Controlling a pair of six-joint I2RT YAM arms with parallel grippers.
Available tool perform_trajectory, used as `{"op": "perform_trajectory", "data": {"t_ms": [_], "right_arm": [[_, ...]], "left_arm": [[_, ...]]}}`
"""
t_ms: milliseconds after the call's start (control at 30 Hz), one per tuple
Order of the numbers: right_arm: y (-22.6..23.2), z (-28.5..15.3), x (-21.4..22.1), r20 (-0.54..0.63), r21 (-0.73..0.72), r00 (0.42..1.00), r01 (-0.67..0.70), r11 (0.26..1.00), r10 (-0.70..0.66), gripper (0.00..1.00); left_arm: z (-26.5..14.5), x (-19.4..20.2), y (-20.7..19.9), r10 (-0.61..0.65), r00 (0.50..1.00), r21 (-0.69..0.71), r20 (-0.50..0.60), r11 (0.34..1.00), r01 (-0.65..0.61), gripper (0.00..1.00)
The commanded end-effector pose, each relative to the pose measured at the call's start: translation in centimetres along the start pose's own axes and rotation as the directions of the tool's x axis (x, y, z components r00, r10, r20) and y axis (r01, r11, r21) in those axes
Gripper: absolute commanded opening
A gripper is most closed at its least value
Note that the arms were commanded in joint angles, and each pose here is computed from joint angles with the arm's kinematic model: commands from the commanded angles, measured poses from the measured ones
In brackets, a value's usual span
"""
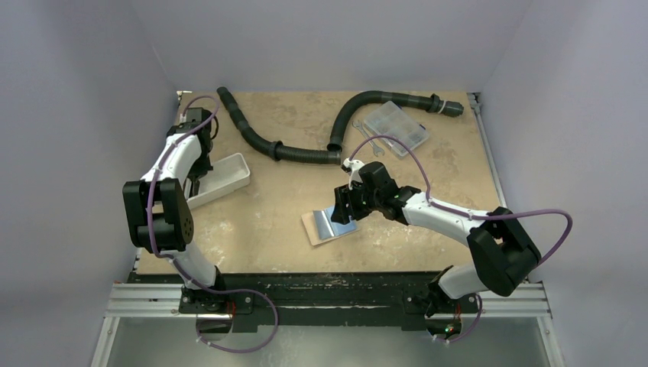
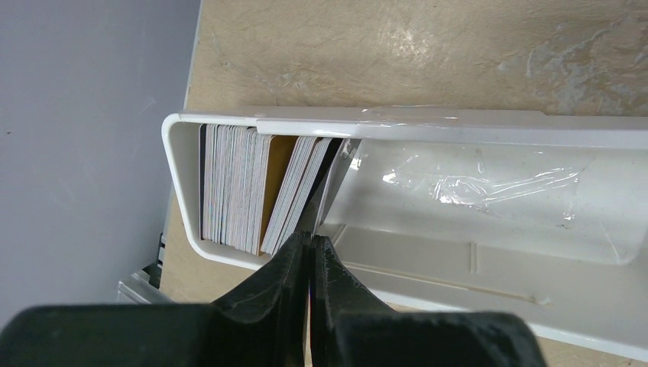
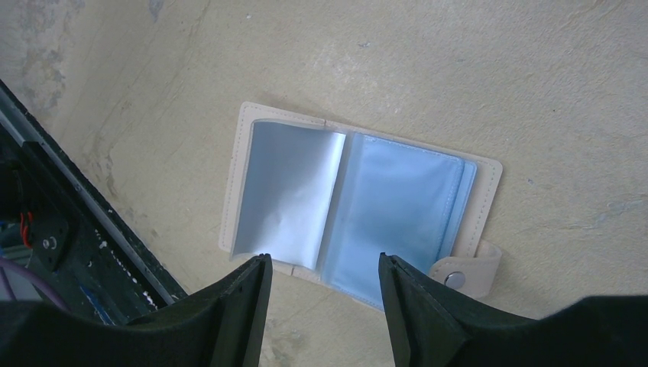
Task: Put the credit cards into the card holder
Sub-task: Pick up the credit card from the storage box.
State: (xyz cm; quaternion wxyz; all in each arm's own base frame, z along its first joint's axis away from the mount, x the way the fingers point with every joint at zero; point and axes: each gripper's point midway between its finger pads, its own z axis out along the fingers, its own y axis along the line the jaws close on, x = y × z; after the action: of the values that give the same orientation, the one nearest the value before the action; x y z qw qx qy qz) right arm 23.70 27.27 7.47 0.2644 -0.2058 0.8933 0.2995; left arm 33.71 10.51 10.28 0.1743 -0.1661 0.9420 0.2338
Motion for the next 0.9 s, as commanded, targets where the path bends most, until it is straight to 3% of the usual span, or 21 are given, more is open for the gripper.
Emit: {"op": "perform_trajectory", "data": {"t_ms": [0,333,867], "right_arm": [[0.8,-0.2,-0.2,0.015,-0.041,0.999,0.031,0.999,-0.030,0.62],[0.8,-0.1,-0.2,0.015,-0.040,0.999,0.031,0.999,-0.031,0.62],[0.6,0.1,-0.1,0.006,-0.033,1.000,0.030,0.999,-0.030,0.62]], "left_arm": [[-1.4,-1.6,0.1,-0.046,0.998,0.032,0.034,0.998,0.044,0.00],[-2.7,-1.8,0.2,-0.043,0.998,0.045,0.040,0.998,0.041,0.00],[-6.8,-3.7,1.0,-0.088,0.986,0.112,0.140,0.991,0.073,0.00]]}}
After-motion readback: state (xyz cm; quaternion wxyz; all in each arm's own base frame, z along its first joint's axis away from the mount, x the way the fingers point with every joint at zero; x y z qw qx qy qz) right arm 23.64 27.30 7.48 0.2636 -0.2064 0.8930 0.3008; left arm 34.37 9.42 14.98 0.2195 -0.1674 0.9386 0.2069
